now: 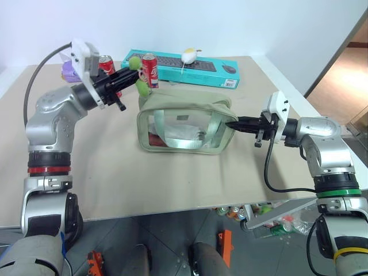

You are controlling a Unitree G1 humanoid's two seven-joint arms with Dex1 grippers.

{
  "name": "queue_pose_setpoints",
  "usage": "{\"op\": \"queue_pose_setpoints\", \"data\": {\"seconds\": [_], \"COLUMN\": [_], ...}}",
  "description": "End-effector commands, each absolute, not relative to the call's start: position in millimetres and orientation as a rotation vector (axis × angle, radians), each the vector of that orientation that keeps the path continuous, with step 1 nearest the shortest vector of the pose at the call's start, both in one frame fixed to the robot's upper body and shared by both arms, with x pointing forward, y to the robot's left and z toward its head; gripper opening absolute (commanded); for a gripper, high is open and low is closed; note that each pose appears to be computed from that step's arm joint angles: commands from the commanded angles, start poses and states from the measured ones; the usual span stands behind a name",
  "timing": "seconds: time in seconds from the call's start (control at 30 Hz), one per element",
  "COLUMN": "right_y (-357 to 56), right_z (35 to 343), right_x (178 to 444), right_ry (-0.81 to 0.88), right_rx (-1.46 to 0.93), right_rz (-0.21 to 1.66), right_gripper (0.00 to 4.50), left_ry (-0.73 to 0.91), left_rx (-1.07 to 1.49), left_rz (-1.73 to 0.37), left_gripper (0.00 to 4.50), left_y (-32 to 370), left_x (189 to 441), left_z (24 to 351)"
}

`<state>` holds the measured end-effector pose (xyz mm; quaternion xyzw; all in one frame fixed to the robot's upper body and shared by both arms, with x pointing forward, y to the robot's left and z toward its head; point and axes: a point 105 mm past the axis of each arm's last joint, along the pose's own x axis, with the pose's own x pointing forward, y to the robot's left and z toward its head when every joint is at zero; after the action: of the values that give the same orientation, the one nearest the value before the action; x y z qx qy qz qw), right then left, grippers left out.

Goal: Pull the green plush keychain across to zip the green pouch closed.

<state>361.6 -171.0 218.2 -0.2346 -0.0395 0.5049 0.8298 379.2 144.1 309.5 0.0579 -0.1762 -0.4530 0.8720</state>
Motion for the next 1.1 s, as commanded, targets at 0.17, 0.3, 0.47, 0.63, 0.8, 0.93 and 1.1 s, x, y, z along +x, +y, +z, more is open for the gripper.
{"op": "queue_pose_setpoints", "data": {"seconds": [0.17, 0.3, 0.47, 0.63, 0.8, 0.93, 1.1], "right_y": [-179.8, -181.2, -183.7, -183.5, -182.3, -182.5, -181.4], "right_z": [231.6, 232.5, 232.8, 231.8, 231.8, 231.8, 231.7], "right_x": [359.0, 357.7, 356.2, 355.5, 355.0, 355.0, 355.7], "right_ry": [-0.123, -0.125, -0.126, -0.127, -0.128, -0.128, -0.13], "right_rx": [-0.521, -0.521, -0.518, -0.517, -0.515, -0.517, -0.517], "right_rz": [1.038, 1.034, 1.024, 1.02, 1.018, 1.013, 1.011], "right_gripper": [0.0, 0.0, 0.0, 0.0, 0.0, 0.0, 0.0], "left_ry": [-0.45, -0.384, -0.319, -0.319, -0.339, -0.3, -0.272], "left_rx": [0.254, 0.346, 0.459, 0.574, 0.633, 0.672, 0.622], "left_rz": [-1.093, -1.175, -1.212, -1.271, -1.332, -1.377, -1.452], "left_gripper": [0.03, 0.03, 0.03, 0.03, 0.03, 0.03, 1.21], "left_y": [89.3, 68.6, 55.7, 41.6, 38.9, 45.7, 55.3], "left_x": [363.8, 362.3, 366.6, 366.7, 362.9, 360.1, 353.4], "left_z": [336.5, 318.9, 303.9, 297.6, 297.8, 295.9, 304.9]}}
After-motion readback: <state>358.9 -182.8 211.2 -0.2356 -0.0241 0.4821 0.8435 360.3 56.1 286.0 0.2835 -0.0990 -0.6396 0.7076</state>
